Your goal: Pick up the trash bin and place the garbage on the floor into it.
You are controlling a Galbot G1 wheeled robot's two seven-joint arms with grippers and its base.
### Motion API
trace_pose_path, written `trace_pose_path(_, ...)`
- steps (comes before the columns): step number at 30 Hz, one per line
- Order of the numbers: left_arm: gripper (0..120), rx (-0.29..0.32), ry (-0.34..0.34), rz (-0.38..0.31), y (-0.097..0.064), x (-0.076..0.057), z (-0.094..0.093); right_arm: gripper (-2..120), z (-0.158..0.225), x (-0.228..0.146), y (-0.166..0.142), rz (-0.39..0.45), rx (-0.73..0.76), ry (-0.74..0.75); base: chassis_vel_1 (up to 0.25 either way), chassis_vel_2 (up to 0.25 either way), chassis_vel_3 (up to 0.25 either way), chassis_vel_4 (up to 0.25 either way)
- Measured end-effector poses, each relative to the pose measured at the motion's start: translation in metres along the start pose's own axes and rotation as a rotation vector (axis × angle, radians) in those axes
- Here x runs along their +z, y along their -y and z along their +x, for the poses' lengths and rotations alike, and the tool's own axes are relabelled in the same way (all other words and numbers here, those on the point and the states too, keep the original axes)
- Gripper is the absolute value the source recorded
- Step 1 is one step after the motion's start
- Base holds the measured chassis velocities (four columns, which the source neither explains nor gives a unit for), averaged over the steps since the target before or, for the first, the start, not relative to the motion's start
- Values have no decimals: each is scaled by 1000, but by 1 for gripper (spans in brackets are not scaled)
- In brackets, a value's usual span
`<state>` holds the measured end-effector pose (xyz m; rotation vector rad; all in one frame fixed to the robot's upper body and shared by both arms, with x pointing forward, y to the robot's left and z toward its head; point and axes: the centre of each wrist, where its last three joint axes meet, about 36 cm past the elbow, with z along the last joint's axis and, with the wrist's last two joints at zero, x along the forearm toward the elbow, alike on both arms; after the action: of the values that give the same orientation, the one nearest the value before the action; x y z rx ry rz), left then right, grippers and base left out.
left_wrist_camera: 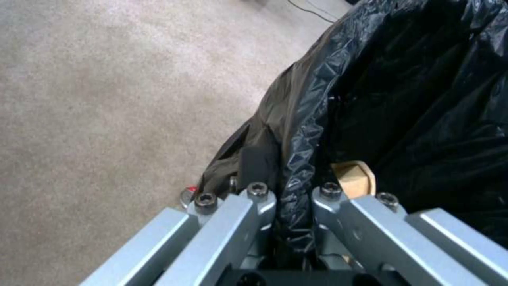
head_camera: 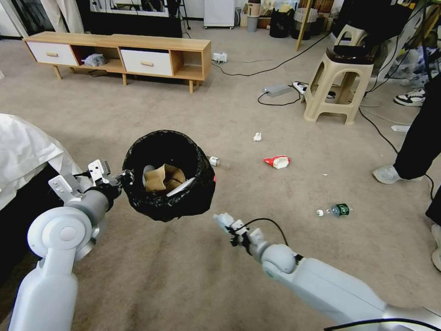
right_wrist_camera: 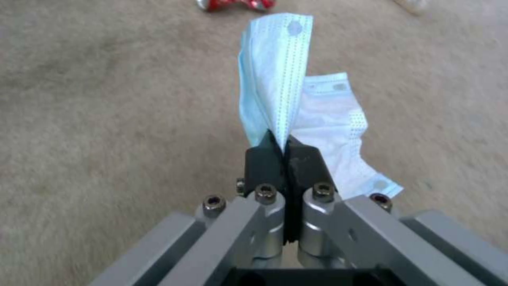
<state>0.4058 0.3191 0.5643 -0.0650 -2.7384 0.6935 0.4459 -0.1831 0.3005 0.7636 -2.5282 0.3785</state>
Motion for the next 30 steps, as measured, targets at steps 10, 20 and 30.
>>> trace_pose_path(10,0,13,-7,-10,2,-5,-3,0,35,-16,31,-75,103,91,0,0,0,0)
trace_pose_path(20,0,18,-36,-25,2,-2,-7,0,87,-53,62,-126,214,293,0,0,0,0)
trace_pose_path(30,0,-31,-71,-48,-1,1,-9,0,113,-75,76,-105,247,436,0,0,0,0)
